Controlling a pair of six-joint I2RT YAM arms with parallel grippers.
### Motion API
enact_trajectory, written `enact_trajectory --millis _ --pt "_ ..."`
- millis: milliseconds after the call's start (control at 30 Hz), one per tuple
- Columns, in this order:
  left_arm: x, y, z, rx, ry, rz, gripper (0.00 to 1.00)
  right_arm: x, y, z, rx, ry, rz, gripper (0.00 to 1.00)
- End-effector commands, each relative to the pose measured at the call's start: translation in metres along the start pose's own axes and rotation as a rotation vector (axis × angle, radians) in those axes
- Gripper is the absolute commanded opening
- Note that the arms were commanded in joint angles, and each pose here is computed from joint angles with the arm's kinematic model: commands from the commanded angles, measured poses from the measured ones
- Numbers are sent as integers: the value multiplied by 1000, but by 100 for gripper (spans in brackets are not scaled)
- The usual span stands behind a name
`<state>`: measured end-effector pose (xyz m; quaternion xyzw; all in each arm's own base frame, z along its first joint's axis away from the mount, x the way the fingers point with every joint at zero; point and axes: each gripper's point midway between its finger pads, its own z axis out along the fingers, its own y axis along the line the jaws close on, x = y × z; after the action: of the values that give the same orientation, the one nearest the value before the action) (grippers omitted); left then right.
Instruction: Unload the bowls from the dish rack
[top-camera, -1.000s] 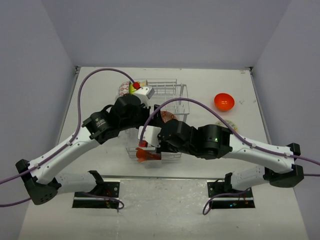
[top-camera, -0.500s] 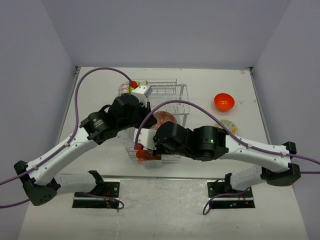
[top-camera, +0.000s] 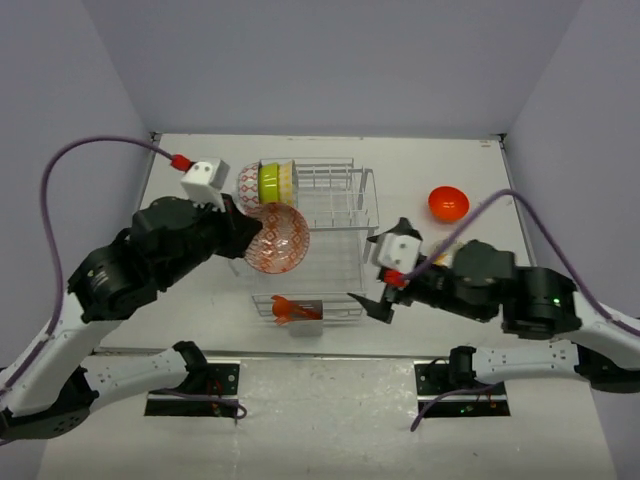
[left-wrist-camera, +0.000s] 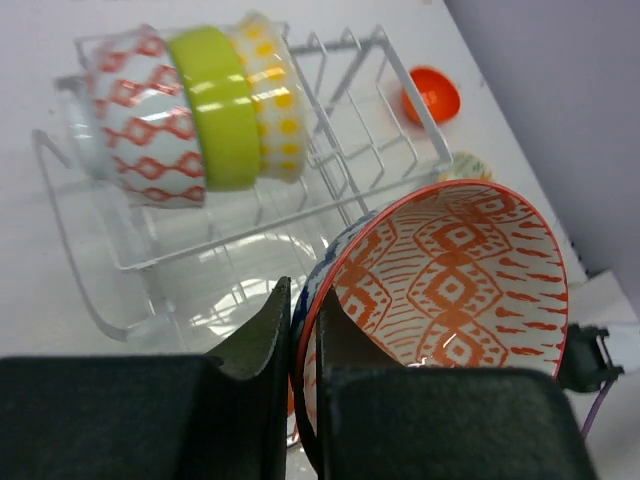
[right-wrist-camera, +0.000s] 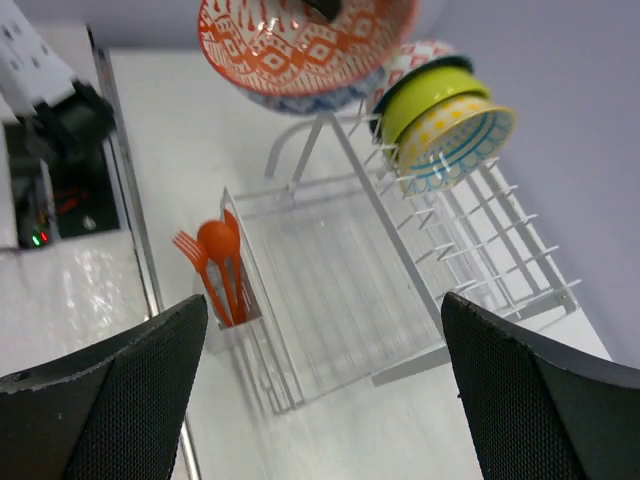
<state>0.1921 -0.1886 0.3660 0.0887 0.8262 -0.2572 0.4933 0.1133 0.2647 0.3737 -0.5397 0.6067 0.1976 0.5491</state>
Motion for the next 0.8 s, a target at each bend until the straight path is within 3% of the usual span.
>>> enact_trajectory --millis 0,100,167,300,333,433,533,700,733,767 --pt "-65 35 -67 -133 -282 -110 0 -46 -15 -45 25 -296 195 99" --pt "-76 90 -90 -427 -380 -132 0 -38 -55 -58 258 -334 357 99" --pt "-79 103 -96 -523 -403 -149 0 -23 -73 -49 401 -265 377 99" --pt "-111 117 -130 -604 -563 -239 0 1 -116 -38 624 -167 440 99" --pt "-123 115 -142 -581 -601 -267 0 17 -145 -46 721 -163 513 99" --pt "-141 105 -152 -553 -636 -289 0 40 -169 -61 765 -256 663 99" --pt "-141 87 -130 -555 -583 -249 0 47 -168 -76 777 -352 698 99" --pt "-121 55 -43 -553 -448 -147 0 51 -164 -86 785 -362 665 99" --pt "-128 86 -33 -633 -442 -133 0 50 -163 -87 779 -363 655 99" --pt "-122 74 8 -464 -380 -147 0 52 -162 -87 778 -360 651 99"
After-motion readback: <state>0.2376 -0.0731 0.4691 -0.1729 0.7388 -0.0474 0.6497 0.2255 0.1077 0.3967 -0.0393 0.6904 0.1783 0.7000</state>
